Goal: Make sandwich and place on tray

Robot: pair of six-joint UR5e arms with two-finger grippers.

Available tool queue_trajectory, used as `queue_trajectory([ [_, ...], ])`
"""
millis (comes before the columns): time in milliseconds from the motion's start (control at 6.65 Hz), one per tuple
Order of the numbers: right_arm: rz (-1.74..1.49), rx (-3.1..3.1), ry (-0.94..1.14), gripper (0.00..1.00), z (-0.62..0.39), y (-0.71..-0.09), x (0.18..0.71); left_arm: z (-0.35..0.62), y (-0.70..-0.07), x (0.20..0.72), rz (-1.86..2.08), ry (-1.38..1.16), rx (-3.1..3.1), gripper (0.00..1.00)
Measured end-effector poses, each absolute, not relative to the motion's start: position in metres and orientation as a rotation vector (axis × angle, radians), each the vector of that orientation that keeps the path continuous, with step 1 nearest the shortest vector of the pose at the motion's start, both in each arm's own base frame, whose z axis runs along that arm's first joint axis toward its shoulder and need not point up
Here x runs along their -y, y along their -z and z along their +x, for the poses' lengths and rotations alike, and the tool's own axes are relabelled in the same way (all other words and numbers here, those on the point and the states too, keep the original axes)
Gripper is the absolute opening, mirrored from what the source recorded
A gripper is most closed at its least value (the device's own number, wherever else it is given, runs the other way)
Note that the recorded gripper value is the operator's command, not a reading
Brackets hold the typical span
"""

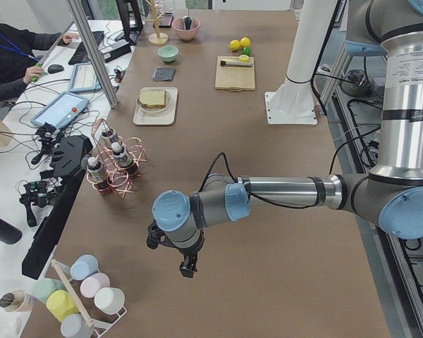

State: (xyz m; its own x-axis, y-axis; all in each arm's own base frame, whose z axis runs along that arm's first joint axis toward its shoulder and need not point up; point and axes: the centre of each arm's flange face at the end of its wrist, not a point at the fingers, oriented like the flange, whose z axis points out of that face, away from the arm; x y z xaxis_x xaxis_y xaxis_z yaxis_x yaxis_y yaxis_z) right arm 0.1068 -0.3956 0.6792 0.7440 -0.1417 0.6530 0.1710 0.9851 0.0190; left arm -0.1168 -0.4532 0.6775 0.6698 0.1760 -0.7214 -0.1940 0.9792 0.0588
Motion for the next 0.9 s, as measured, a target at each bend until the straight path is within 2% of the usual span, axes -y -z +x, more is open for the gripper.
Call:
queue_trajectory([
  [902, -0.05, 0.711, 0.169, 1.0, 0.107, -0.682, 0.394, -0.105, -0.68, 0.455, -0.038, -0.232, -0.815, 0.99],
])
